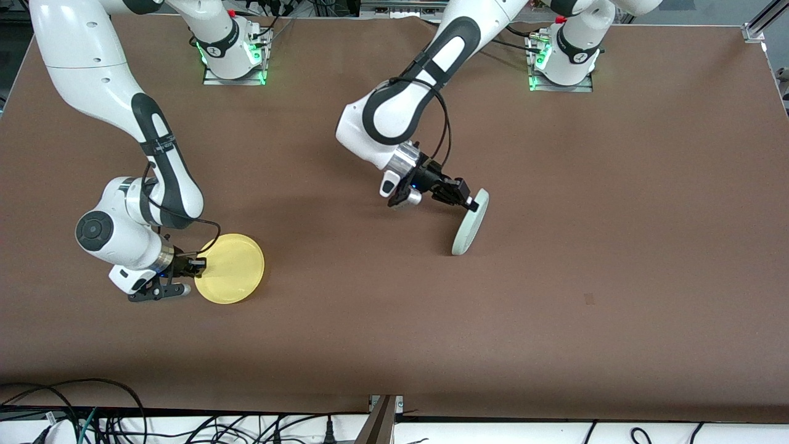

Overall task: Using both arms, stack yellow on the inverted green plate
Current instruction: 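Flip the green plate with the left gripper while the right gripper grasps yellow, then set the green plate upside down mid-table and open the left gripper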

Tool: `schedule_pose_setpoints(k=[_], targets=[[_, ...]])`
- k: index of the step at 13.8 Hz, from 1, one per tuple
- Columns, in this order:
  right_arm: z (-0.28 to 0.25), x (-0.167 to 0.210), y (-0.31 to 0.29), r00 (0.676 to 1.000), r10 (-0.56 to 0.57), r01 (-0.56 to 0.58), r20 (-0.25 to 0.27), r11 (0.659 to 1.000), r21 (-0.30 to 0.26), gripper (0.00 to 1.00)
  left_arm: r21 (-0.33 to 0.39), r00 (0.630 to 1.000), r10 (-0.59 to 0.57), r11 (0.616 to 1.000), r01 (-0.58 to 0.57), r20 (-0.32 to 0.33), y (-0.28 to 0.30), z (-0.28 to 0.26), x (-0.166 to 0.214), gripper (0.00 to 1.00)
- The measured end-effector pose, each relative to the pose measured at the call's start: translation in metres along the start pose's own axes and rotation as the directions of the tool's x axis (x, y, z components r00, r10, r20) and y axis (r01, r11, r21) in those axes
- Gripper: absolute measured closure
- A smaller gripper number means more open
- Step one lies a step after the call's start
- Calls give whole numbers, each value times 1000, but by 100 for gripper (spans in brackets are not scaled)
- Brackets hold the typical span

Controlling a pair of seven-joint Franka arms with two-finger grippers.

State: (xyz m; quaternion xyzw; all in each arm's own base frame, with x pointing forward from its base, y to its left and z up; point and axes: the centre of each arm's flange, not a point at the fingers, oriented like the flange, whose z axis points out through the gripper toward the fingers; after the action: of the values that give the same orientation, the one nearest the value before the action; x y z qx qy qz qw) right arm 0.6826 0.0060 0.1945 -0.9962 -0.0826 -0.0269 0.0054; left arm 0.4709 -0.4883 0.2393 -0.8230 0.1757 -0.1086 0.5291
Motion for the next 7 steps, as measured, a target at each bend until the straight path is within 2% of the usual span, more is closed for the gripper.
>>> schedule_pose_setpoints(k=[2, 4, 6, 7], targets=[[-3, 2, 0, 1000, -2, 2, -3, 1000, 0, 95, -90, 1000, 5, 996, -4, 11, 7, -16, -4, 83], [-12, 5, 0, 1000, -4, 4, 5, 1000, 4, 95, -238, 1000, -9, 971, 13, 20, 10, -38, -1, 60], [-29, 10, 0, 1000, -6, 6, 14, 1000, 9, 97, -441, 997, -24, 896, 55, 77, 15, -52, 5, 39], [-37, 12, 1, 1000, -6, 6, 20, 1000, 11, 97, -514, 993, -33, 853, 89, 117, 15, -55, 9, 28]])
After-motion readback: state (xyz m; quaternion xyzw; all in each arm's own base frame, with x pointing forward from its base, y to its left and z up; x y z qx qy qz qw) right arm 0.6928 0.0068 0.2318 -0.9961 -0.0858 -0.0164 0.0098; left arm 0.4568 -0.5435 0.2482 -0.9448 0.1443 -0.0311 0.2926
